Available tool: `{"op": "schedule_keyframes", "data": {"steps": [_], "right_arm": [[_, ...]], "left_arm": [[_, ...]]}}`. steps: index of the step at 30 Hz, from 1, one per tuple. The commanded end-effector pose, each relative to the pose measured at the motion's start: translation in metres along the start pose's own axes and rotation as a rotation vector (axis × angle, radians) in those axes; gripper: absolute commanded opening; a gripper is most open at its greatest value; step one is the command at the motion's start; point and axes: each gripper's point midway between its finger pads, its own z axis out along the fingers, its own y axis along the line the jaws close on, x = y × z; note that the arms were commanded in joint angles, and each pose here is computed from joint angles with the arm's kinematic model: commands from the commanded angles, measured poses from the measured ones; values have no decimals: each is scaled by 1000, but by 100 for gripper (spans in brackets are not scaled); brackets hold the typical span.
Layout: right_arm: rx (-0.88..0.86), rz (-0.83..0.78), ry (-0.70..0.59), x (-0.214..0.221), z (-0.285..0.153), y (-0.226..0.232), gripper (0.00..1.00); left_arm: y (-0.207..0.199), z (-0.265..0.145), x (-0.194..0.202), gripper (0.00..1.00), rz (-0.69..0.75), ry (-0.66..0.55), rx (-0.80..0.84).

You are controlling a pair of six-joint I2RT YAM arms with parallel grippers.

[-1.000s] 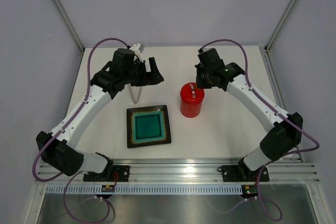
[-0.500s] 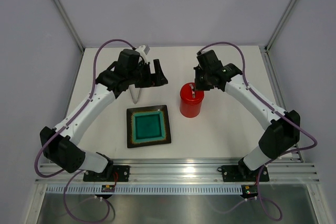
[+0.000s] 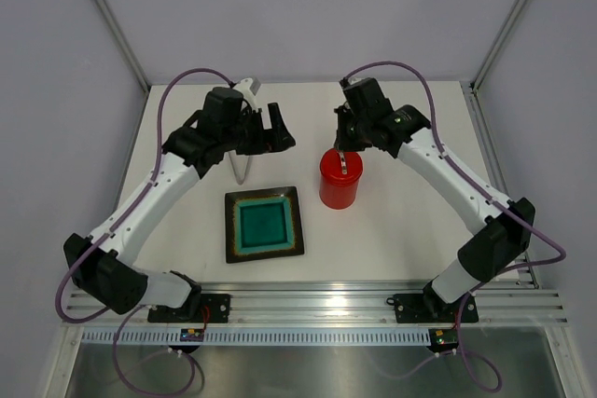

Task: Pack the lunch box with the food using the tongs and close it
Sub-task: Close the box lid on the packing box.

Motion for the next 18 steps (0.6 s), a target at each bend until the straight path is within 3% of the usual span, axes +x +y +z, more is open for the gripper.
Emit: {"op": "schedule_keyframes", "data": {"steps": [1, 8, 18], "right_arm": [[0, 9, 118, 42, 26, -4, 0], [28, 4, 228, 89, 39, -11, 0], [-2, 1, -21, 9, -13, 6, 0]], "left_arm": [[-8, -24, -28, 91, 2, -121, 23], [-2, -23, -26, 91, -14, -119, 16], [-2, -24, -23, 91, -19, -117, 19]]}}
